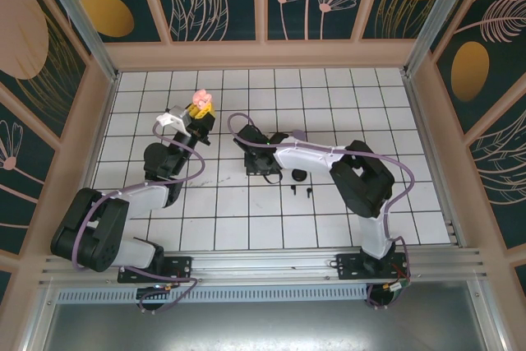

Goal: Insert the wireless bluetooth earbuds into the charging case

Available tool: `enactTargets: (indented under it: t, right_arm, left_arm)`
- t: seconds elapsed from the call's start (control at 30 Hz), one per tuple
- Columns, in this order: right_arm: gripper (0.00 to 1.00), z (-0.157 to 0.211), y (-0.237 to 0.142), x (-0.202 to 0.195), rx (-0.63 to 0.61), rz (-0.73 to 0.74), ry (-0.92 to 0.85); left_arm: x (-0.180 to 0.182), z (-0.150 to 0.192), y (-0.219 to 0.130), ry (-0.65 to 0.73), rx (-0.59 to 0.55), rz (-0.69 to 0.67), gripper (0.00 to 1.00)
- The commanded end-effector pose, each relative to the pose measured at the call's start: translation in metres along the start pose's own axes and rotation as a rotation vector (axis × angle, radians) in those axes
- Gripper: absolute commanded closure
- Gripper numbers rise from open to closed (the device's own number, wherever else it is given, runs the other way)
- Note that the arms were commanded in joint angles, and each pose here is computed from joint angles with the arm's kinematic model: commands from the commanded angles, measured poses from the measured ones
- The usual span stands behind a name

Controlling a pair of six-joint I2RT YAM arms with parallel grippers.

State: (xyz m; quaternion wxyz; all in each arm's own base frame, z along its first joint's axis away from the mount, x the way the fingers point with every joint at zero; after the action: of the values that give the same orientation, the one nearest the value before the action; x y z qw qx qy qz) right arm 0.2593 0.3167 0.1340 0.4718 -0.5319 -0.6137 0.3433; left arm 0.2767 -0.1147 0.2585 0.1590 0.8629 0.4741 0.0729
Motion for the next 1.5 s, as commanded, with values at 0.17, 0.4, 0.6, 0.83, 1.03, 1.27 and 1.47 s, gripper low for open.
enactTargets:
  t: [0.17, 0.4, 0.6, 0.83, 1.03, 1.27, 1.47]
  right_arm:
    - [0.84, 0.012, 0.012, -0.016, 0.06, 0.088, -0.035]
    - [0.81, 0.015, 0.019, -0.017, 0.078, 0.115, -0.049]
    - [0.78, 0.015, 0.022, -0.016, 0.083, 0.121, -0.056]
    - [0.69, 0.012, 0.025, -0.015, 0.08, 0.133, -0.054]
    - [0.68, 0.01, 0.027, -0.015, 0.078, 0.135, -0.046]
    - [0.68, 0.009, 0.031, -0.018, 0.078, 0.143, -0.038]
    - [0.71, 0.007, 0.035, -0.02, 0.079, 0.142, -0.033]
  left_arm:
    - [0.001, -0.008, 0.006, -0.012, -0.035, 0.019, 1.0]
    - [0.001, -0.008, 0.007, -0.007, -0.037, 0.013, 1.0]
    - [0.002, -0.007, 0.007, -0.003, -0.038, 0.006, 1.0]
    - [0.002, -0.008, 0.008, 0.006, -0.041, 0.005, 1.0]
    - [0.002, -0.007, 0.008, 0.01, -0.039, 0.008, 1.0]
    - [0.002, -0.007, 0.008, 0.01, -0.038, 0.009, 1.0]
    - [0.002, -0.006, 0.009, 0.007, -0.036, 0.013, 1.0]
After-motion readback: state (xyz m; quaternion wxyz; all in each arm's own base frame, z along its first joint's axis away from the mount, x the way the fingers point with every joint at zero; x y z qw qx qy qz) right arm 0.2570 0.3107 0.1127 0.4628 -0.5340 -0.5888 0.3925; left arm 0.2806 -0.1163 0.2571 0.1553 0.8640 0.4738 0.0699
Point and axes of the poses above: each hand's point on the last joint's axis, 136 mm out from that joint toward the fingers, its own y axis out along the fingers, its own x axis along the line the jaws close on, z = x × y, the point moved 10 cm from there along -y, back along the fingers, and after that the axes turned 8 degrees about y, right-handed, at the moved point
